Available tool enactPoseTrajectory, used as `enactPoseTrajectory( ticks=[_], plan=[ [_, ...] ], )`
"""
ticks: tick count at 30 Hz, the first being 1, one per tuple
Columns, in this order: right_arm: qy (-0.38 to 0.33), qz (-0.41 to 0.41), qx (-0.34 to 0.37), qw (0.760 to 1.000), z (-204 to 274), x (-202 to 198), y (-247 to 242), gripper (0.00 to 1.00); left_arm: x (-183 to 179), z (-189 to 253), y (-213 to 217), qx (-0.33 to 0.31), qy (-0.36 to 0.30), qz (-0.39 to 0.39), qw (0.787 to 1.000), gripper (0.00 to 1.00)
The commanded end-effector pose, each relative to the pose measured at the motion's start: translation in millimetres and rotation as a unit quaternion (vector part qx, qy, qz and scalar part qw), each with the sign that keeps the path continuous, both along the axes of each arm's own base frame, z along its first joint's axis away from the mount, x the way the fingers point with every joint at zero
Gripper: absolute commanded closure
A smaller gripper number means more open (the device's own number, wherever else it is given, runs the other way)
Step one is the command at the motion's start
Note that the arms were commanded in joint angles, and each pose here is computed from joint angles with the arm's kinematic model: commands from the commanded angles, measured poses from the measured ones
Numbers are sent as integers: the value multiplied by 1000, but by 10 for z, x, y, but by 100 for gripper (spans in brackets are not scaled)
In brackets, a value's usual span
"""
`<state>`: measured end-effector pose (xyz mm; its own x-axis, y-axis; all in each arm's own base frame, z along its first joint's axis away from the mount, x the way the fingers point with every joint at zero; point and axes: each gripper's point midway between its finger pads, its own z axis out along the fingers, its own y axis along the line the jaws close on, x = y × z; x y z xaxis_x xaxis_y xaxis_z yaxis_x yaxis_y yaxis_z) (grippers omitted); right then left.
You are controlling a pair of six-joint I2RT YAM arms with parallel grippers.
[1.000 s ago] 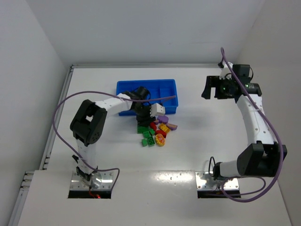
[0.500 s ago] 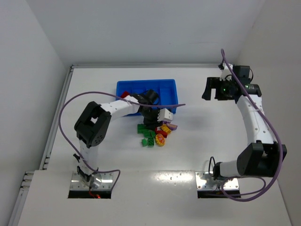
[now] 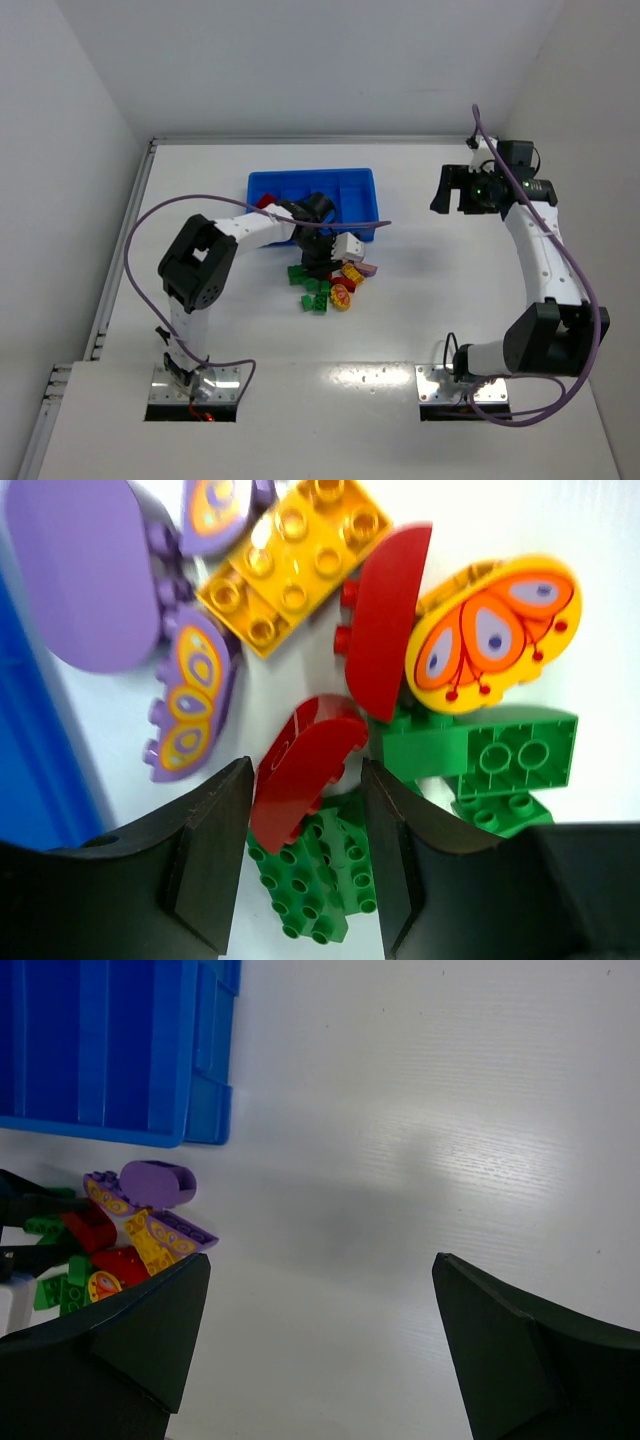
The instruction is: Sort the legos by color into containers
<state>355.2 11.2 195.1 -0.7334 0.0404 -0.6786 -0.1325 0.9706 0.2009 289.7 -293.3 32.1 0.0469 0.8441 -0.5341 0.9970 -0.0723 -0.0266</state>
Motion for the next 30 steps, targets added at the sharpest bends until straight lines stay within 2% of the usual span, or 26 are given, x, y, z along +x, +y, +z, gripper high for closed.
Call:
enactPoseTrajectory(
  ticks=[1, 6, 8, 9, 12, 17, 20, 22, 24, 25, 27, 30],
  plan=[
    [-19, 3, 7, 1000, 93, 25, 15, 6, -30, -65, 76, 3, 7, -11, 1000, 47],
    [-19, 3, 7, 1000, 97, 49, 12, 6, -38, -125, 153, 12, 6, -14, 1000, 49],
    [-19, 3, 7, 1000, 97, 49, 12, 6, -47, -166, 160, 15, 11, -14, 1000, 57],
    [-19, 3, 7, 1000, 97, 49, 12, 6, -26, -141, 141, 12, 9, -10, 1000, 68],
    [-19, 3, 7, 1000, 97, 49, 12, 6, 4, -64, 114, 6, 5, -2, 1000, 77],
    [-16, 20, 20, 999, 59, 50, 108, 6, 114, 531, 57, -40, -38, 33, 998, 86],
    [-11, 34, 32, 999, 18, 104, 183, 7, 165, 1134, 121, -86, -74, 83, 990, 92],
    [-12, 46, 37, 998, 10, 177, 246, 8, 240, 1662, 210, -125, -101, 145, 976, 95],
    [-18, 56, 41, 997, 46, 243, 305, 8, 356, 2021, 299, -150, -118, 200, 961, 96],
    [-17, 63, 42, 997, 44, 271, 356, 8, 443, 2126, 415, -159, -107, 258, 947, 98],
    [-15, 82, 46, 995, 32, 354, 450, 8, 620, 2251, 635, -156, -121, 329, 923, 100],
    [-17, 113, 47, 992, 27, 491, 652, 8, 908, 2166, 1039, -135, -133, 431, 882, 100]
  ],
)
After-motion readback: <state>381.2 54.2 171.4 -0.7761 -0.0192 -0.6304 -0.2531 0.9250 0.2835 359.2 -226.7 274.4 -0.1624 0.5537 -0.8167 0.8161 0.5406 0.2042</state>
